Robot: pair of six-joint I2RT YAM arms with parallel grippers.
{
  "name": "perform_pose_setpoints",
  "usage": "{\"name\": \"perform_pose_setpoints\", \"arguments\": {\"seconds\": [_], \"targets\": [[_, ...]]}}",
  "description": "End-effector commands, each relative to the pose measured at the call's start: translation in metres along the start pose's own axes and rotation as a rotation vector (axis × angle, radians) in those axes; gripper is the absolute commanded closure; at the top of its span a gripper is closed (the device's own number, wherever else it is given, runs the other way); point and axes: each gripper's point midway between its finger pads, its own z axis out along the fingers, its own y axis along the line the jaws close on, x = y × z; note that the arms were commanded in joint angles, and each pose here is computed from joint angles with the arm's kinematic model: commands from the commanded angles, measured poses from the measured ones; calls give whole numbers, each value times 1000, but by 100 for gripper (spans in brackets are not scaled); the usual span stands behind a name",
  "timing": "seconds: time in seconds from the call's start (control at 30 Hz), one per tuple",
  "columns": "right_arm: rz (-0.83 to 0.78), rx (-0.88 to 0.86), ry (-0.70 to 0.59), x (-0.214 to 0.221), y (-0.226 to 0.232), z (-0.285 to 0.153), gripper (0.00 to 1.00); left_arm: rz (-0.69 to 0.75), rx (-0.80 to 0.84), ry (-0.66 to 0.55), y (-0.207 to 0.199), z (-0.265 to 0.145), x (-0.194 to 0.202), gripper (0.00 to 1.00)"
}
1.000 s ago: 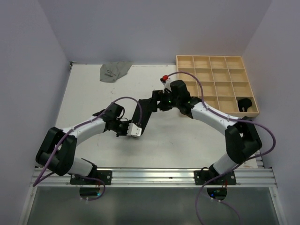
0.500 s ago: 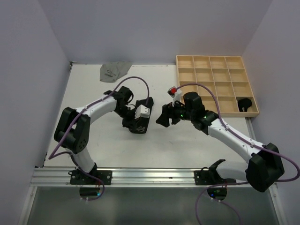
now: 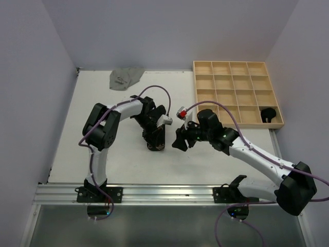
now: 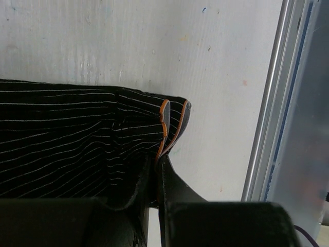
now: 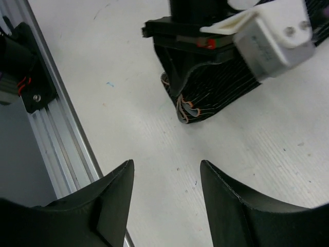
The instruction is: Roll the underwear
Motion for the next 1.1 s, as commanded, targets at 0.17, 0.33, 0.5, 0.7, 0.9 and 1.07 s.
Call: {"name": "perform_pose_setpoints", "arguments": {"seconds": [0.17, 0.33, 0.5, 0.7, 0.9, 1.07], "targets": [[-173, -38, 58, 16, 17, 13, 43, -10, -7, 23, 22, 5, -2, 100], [-237, -61, 17, 6, 20, 16, 41, -69, 90, 28, -3, 5, 8, 100], [-333, -84, 49, 7, 24, 26, 41, -98, 199, -14, -22, -8, 5, 100], [-417, -124, 93, 20, 42, 42, 39, -108, 197, -28, -34, -14, 3, 100], [-479, -144, 98, 23, 48, 58, 38, -158, 205, -56, -14, -11, -6, 100], [-529, -149, 130, 24, 46, 74, 42, -169, 191, -94, 8, -16, -13, 100]]}}
